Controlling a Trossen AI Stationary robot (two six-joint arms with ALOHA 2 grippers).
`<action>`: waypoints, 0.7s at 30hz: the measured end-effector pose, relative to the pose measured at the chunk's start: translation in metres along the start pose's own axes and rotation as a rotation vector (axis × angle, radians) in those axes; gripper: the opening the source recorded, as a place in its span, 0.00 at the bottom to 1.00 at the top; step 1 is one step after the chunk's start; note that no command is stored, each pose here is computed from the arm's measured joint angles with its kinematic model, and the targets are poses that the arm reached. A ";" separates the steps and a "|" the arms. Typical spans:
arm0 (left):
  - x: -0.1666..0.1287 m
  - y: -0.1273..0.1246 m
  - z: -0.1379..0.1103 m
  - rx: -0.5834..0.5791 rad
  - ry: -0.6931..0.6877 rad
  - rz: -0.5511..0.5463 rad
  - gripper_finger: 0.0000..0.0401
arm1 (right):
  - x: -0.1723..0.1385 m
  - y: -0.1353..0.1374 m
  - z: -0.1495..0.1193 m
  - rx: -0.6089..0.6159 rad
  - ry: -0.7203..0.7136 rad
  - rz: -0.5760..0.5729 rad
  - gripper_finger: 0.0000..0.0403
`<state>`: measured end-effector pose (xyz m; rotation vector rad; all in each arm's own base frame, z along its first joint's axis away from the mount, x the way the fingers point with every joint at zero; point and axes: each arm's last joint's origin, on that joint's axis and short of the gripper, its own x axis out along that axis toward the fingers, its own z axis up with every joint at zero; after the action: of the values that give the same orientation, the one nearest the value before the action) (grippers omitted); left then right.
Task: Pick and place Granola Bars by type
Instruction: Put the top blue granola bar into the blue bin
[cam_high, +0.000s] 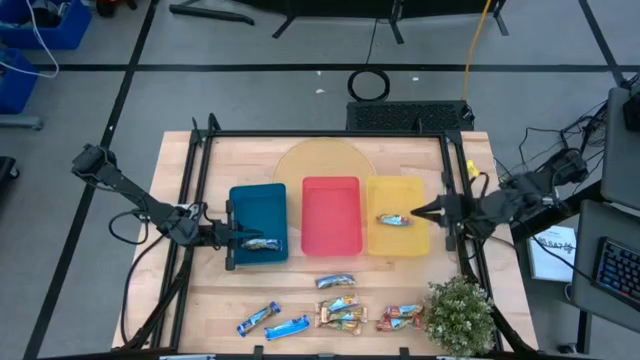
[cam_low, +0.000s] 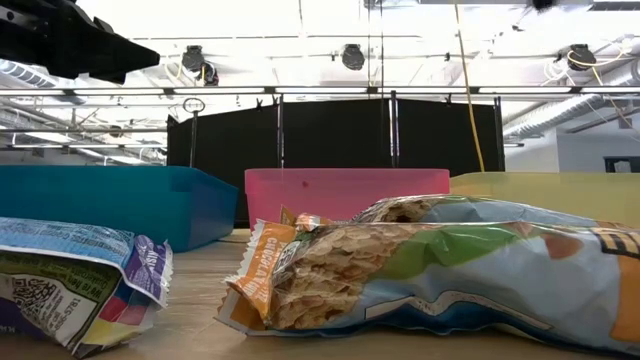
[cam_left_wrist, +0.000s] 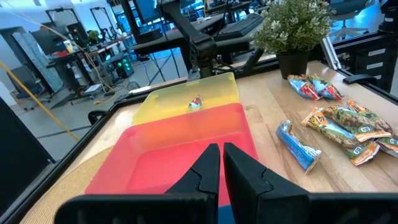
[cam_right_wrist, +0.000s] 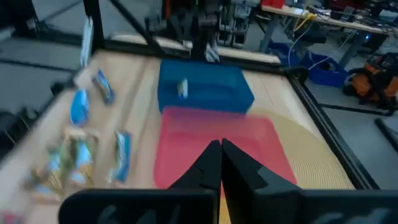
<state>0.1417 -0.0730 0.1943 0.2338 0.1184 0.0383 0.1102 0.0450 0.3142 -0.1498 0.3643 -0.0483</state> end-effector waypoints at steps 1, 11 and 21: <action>0.000 0.000 0.000 0.001 -0.001 0.000 0.08 | 0.001 -0.001 -0.011 -0.009 0.001 -0.005 0.00; 0.000 0.000 0.002 -0.011 -0.015 0.002 0.08 | 0.026 0.006 -0.069 -0.065 -0.094 -0.037 0.00; -0.001 -0.001 0.011 -0.031 0.052 0.092 0.08 | 0.046 0.016 -0.102 -0.076 -0.152 0.007 0.00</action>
<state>0.1418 -0.0766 0.2049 0.2073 0.1589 0.1373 0.1166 0.0433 0.2013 -0.2260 0.2150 -0.0163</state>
